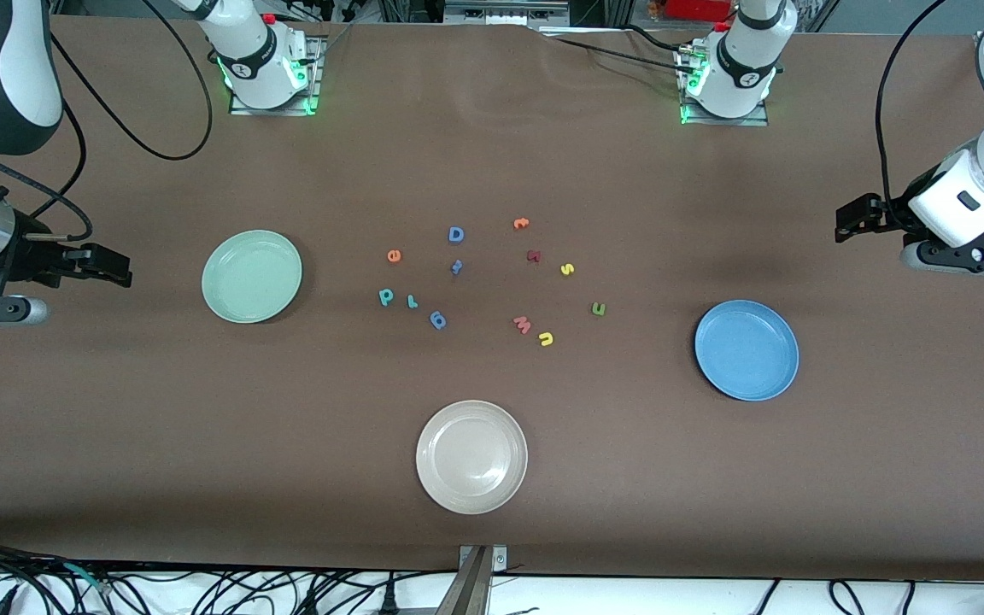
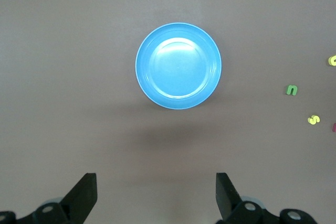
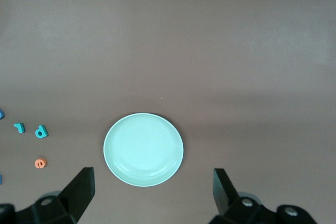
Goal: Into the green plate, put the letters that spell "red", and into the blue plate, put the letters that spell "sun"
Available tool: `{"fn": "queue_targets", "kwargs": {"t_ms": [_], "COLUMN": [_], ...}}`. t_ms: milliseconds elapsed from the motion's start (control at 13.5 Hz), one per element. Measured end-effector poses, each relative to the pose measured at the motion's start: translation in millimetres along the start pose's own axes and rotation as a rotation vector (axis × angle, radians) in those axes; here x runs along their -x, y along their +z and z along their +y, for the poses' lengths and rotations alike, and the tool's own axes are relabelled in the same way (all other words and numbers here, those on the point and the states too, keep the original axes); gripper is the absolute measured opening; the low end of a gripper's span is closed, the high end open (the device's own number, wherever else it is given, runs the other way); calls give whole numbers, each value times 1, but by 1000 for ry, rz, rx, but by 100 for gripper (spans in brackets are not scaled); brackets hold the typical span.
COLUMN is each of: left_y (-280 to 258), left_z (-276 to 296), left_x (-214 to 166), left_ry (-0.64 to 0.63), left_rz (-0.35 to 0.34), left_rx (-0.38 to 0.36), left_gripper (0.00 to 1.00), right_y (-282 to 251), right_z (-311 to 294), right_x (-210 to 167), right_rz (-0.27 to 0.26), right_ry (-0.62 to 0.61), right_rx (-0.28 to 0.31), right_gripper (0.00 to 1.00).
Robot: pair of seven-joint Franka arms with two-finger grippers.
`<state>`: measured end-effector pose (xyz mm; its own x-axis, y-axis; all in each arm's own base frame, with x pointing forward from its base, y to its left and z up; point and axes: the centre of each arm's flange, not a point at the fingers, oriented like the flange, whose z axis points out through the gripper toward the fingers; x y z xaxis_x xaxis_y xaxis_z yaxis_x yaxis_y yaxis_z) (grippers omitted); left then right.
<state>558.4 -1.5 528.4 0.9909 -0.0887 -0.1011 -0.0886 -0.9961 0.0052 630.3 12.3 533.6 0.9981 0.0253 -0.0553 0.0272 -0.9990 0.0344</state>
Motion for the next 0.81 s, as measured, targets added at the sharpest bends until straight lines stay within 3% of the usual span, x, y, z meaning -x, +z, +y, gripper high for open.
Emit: {"fn": "queue_targets", "kwargs": {"t_ms": [812], "left_y": [3], "left_z": [0], "left_x": [0], "left_ry": [1], "left_rz": [-5], "left_rx": [0], "left_gripper": [100], "right_y": [0], "right_z": [0], "right_x": [0], "right_rz": [-1], "right_ry": [0], "right_rx": [0], "right_gripper": [100]}}
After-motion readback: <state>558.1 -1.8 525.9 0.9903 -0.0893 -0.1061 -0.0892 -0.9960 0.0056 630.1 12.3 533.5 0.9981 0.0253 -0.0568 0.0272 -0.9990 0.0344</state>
